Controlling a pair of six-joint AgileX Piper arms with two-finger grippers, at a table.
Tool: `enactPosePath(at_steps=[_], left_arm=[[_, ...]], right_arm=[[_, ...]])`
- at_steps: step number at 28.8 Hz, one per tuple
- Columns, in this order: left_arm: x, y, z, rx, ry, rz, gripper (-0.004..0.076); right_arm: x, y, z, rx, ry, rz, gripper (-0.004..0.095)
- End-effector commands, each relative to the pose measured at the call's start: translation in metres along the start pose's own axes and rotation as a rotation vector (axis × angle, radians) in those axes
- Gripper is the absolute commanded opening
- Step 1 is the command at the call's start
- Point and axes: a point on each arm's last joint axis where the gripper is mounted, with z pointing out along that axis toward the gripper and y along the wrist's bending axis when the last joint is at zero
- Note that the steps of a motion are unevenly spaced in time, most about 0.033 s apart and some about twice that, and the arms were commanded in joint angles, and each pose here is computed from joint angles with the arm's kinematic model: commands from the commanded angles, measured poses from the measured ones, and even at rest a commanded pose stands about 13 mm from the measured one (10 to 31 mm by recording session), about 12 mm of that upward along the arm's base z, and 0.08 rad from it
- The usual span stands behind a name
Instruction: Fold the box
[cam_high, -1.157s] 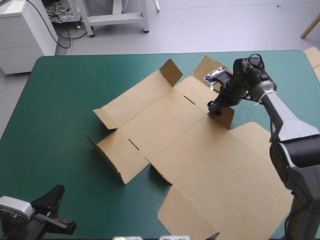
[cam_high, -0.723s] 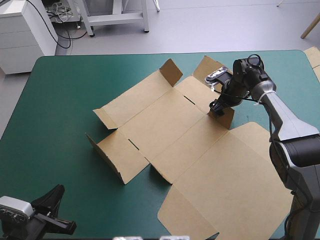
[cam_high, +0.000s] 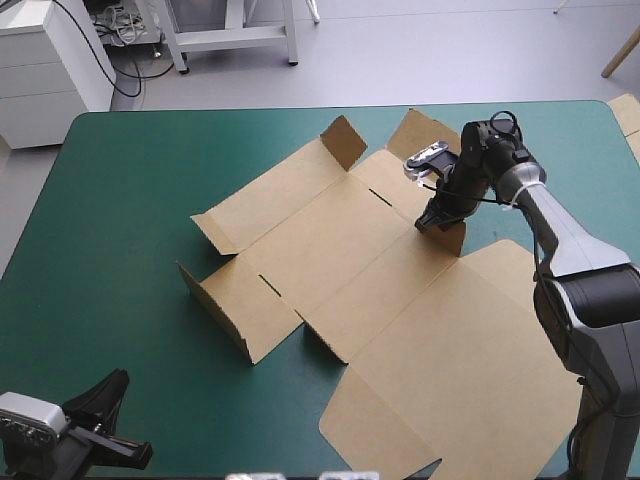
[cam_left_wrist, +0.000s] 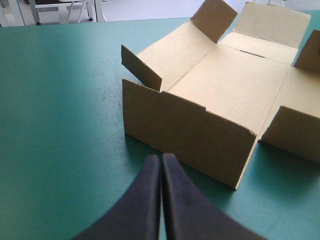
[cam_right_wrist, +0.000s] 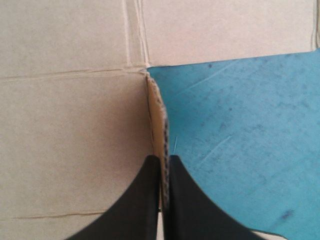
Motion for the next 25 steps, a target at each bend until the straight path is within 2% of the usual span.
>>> enactPosePath(at_steps=[1,8,13,19,25], left_arm=[[-0.012,-0.001,-0.007,0.004,-0.112,-0.009,-0.0008],[-0.012,-0.001,-0.007,0.004,-0.112,-0.009,-0.0008],[-0.012,-0.001,-0.007,0.004,-0.112,-0.009,-0.0008],[-0.012,-0.001,-0.007,0.004,-0.112,-0.009,-0.0008],[-0.012,-0.001,-0.007,0.004,-0.112,-0.009,-0.0008]], right_arm=[[-0.011,0.005,-0.036,0.054,-0.126,-0.101,-0.0021],[-0.039,0.052,-0.046,0.070,-0.175,-0.517,-0.0021],[-0.060,0.088,-0.053,0.124,-0.262,-0.776,-0.0022],[-0.076,0.115,-0.055,0.193,-0.348,-0.995,-0.0022],[-0.086,0.135,-0.039,0.168,-0.371,-1.028,-0.0022]])
